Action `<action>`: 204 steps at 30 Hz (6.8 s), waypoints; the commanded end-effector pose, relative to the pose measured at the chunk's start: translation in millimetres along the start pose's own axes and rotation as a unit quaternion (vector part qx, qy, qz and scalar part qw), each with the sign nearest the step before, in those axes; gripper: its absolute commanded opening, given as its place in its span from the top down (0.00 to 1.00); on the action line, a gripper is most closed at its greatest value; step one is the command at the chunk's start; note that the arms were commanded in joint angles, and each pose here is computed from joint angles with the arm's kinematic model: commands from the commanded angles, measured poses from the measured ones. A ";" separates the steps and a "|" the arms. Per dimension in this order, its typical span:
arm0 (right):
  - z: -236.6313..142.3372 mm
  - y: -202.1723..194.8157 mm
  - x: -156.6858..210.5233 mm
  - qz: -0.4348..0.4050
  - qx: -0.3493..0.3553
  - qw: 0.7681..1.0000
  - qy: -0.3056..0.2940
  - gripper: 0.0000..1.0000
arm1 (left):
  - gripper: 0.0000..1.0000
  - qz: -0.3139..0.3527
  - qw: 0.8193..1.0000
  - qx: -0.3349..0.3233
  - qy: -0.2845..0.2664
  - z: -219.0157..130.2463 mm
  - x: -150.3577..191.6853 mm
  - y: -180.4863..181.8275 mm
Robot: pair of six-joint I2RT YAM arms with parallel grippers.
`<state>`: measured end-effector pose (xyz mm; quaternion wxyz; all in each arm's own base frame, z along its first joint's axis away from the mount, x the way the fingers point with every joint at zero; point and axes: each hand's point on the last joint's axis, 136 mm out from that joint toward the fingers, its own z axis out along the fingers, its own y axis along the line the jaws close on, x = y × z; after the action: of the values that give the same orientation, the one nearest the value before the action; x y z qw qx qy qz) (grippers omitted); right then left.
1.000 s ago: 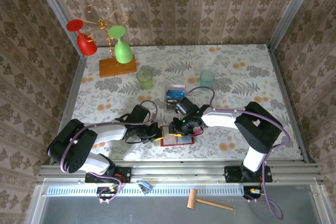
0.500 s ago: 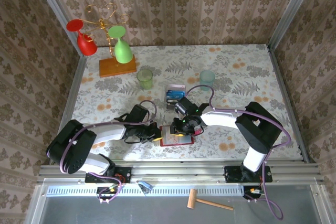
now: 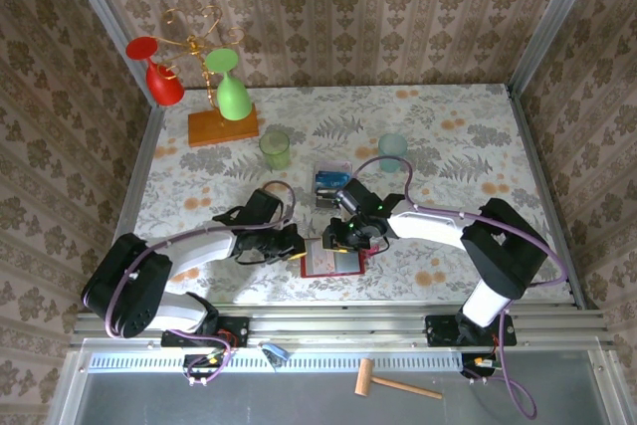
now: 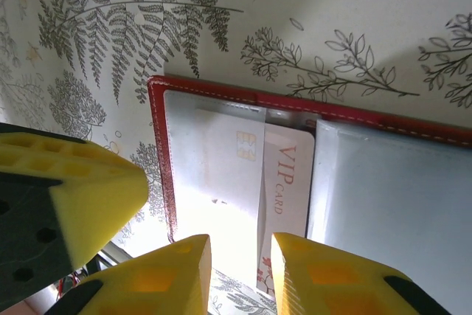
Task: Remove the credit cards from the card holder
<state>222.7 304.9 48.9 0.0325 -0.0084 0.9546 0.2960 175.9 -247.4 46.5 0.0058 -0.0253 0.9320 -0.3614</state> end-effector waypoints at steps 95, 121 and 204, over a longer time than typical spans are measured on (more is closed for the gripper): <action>-21.3 -41.8 7.0 0.033 0.009 0.999 0.004 0.96 | 1.00 0.011 0.997 -0.064 0.038 20.1 18.9 23.2; -19.2 -17.4 5.9 0.046 -0.025 0.999 0.002 0.88 | 1.00 0.006 0.998 -0.051 0.040 26.1 19.9 24.2; -113.1 -11.6 -54.2 -0.582 0.171 0.784 0.133 1.00 | 0.85 -0.017 0.997 -0.005 -0.079 -43.9 -6.5 23.3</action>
<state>263.3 246.5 138.4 0.1025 -0.5579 0.8191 0.0860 183.1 -208.9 66.4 0.0710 -0.0647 0.9260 -0.3650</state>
